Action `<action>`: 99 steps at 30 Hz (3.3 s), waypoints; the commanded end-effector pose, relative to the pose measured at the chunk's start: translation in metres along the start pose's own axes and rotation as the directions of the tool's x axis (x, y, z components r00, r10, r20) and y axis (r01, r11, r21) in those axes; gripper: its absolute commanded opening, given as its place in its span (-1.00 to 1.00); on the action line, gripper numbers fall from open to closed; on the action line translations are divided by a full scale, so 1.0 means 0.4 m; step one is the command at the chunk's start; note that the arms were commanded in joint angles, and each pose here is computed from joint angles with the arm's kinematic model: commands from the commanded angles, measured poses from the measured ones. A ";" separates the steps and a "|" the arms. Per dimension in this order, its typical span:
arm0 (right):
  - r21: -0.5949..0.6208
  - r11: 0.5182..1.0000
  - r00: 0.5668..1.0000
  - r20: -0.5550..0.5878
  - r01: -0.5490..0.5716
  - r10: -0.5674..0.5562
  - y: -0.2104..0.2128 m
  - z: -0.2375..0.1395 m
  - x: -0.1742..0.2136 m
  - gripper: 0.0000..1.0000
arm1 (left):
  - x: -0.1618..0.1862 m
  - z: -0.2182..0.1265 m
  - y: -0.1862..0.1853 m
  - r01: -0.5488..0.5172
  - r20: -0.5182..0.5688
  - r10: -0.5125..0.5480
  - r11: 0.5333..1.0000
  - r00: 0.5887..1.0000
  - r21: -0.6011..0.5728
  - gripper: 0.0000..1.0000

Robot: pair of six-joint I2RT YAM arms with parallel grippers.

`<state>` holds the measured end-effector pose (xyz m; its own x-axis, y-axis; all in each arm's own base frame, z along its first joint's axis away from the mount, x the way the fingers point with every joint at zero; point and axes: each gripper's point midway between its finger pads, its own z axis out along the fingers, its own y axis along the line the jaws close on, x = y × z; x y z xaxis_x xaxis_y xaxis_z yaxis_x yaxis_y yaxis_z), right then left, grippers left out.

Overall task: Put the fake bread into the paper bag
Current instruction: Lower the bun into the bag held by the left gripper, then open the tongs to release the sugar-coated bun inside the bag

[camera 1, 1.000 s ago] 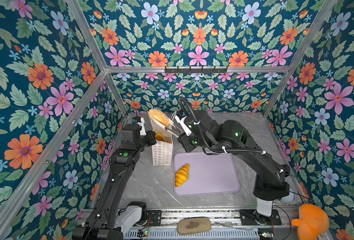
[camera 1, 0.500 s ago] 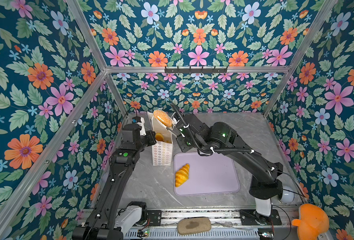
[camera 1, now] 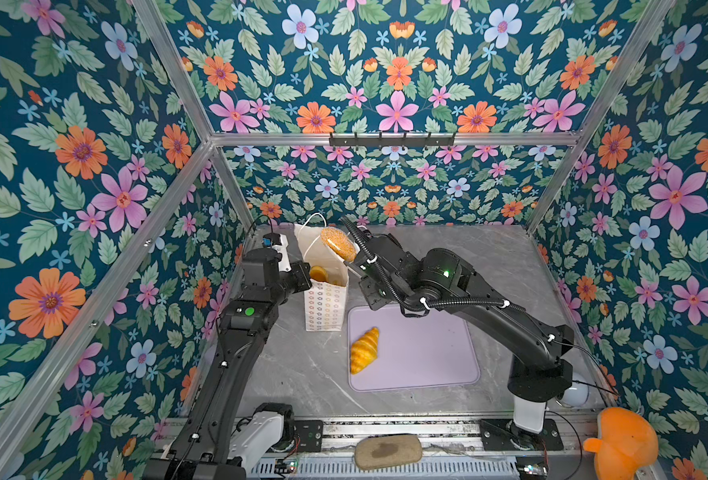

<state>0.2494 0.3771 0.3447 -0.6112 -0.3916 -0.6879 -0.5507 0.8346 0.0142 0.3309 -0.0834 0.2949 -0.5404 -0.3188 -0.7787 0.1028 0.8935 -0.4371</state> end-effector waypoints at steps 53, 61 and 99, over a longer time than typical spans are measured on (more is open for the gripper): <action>-0.045 0.999 0.998 0.057 -0.029 0.032 -0.010 -0.059 -0.026 -0.65 | -0.039 0.056 0.030 -0.260 -0.100 0.250 0.961 0.963 -0.094 0.16; -0.052 0.998 0.998 0.052 -0.028 0.031 -0.007 -0.062 -0.025 -0.64 | -0.070 0.077 0.067 -0.198 -0.045 0.193 0.962 0.980 -0.186 -0.30; -0.063 0.998 0.997 -0.074 -0.021 0.017 0.023 0.057 -0.001 -0.64 | -0.075 0.085 0.011 -0.049 0.030 0.051 0.998 0.998 -0.050 -0.83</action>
<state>0.2572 0.3915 0.3322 -0.6464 -0.4128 -0.6417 -0.5777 0.8142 0.0582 0.3726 -0.0788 0.2931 -0.5349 -0.2709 -0.8003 0.0721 0.9291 -0.3626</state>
